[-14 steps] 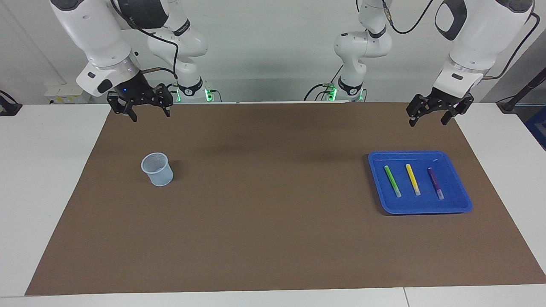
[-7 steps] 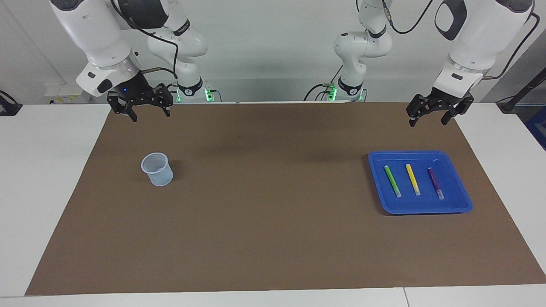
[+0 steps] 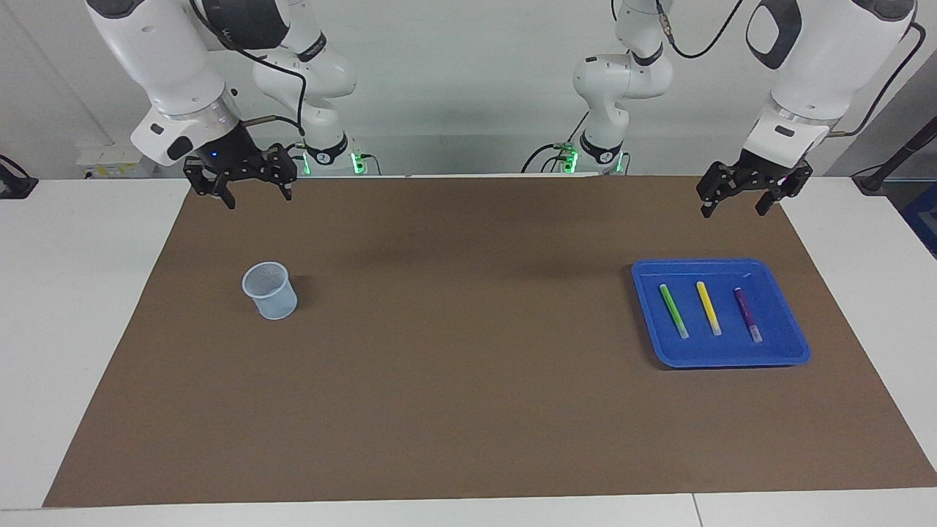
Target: Right arm passes pens to left for tray arrangement
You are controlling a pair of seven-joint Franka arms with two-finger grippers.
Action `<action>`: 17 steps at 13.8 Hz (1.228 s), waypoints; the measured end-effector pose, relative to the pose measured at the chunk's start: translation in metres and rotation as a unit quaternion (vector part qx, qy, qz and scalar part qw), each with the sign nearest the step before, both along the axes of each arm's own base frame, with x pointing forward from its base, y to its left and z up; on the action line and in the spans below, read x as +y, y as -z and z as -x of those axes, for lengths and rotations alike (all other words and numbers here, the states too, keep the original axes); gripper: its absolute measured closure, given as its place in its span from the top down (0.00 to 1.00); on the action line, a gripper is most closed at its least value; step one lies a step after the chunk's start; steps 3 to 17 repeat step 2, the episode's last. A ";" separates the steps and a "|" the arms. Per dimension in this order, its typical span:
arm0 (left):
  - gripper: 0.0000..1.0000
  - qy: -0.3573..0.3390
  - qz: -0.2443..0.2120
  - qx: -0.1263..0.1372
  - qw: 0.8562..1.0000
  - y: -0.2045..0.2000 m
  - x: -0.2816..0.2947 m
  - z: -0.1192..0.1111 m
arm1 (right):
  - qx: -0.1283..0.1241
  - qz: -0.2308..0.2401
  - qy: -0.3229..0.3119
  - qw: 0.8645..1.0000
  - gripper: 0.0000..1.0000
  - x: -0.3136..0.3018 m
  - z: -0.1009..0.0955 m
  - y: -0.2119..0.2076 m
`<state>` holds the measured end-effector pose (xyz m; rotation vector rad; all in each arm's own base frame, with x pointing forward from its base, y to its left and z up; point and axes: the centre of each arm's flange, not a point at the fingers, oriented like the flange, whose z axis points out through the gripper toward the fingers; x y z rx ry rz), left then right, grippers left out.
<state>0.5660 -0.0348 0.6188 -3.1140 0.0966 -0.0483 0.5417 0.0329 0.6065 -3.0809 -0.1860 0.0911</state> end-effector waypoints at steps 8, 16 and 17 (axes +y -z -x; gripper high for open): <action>1.00 0.000 0.000 0.000 1.000 0.000 0.000 0.000 | 0.000 0.000 0.000 1.000 1.00 0.000 0.000 0.000; 1.00 0.000 0.000 0.000 1.000 0.000 0.000 0.000 | 0.000 0.000 0.000 1.000 1.00 0.000 0.000 0.000; 1.00 0.000 0.000 0.000 1.000 0.000 0.000 0.000 | 0.000 0.000 0.000 1.000 1.00 0.000 0.000 0.000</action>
